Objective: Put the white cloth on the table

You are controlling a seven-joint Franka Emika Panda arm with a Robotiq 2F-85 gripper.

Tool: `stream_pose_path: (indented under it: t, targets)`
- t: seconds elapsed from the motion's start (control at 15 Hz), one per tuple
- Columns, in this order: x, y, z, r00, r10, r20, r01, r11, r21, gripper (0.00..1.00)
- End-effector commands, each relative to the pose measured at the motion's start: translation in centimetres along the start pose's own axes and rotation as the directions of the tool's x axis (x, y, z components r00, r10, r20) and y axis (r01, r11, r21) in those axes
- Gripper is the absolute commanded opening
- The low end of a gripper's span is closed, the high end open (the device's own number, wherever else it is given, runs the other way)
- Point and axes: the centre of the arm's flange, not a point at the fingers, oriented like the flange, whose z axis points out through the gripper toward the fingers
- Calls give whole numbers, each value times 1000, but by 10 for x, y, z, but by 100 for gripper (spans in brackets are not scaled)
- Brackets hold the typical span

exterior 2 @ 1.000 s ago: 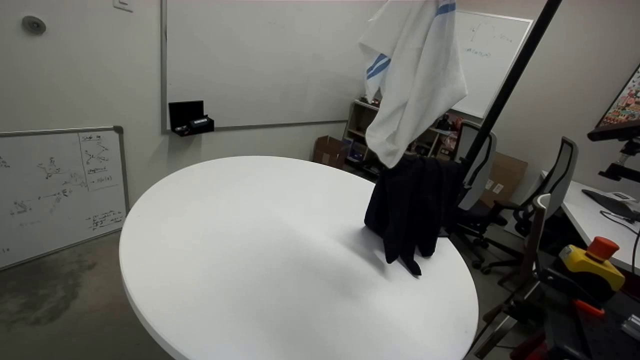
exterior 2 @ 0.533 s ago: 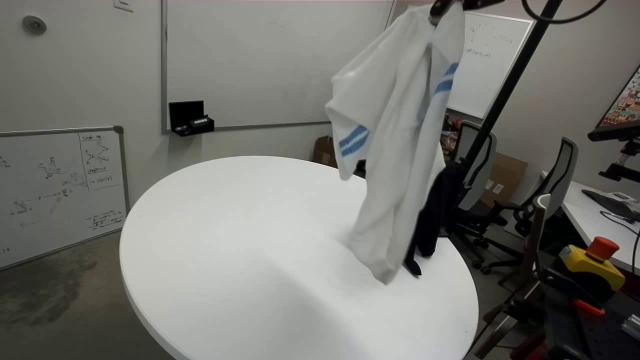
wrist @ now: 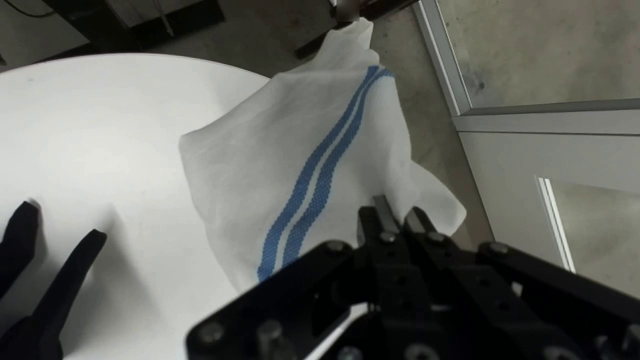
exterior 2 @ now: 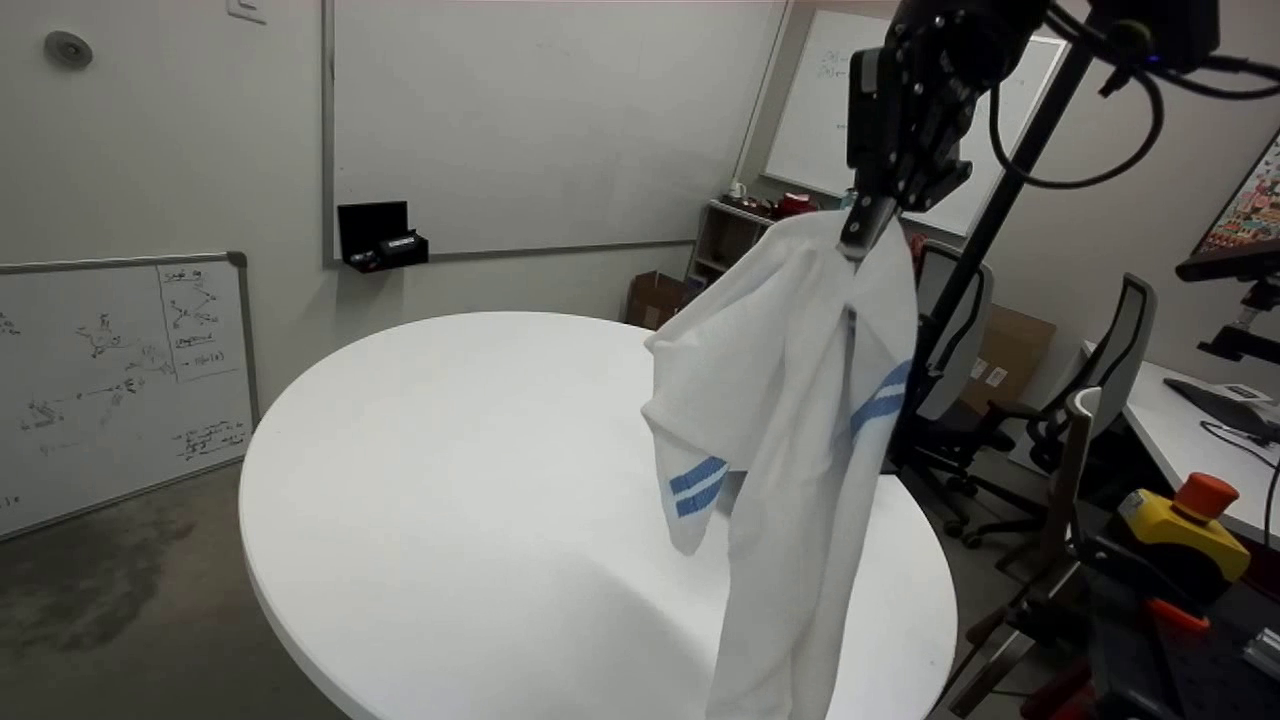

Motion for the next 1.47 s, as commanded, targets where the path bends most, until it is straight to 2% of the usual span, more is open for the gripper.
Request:
stream_pose_path:
  t: [0.0,0.07,0.13,0.2,0.27,0.47,0.87,1.07,1.13,1.4]
  targets:
    - [10,6,30,1000,-20,-20,19,999,-38,1]
    - [13,8,35,1000,-12,-26,11,999,-47,1]
    - [15,11,39,1000,-4,-25,3,999,-54,28]
    - [17,13,42,1000,-1,-23,0,998,-58,29]
    - [18,14,45,1000,1,-19,-2,998,-60,34]
    - [19,17,48,1000,11,-9,-12,998,-60,58]
    - [19,21,38,999,34,0,-34,999,-42,99]
    - [16,20,28,999,50,-10,-50,998,-38,100]
    - [20,22,40,999,35,-9,-36,998,-47,100]
    - [19,21,34,999,36,-15,-36,998,-42,100]
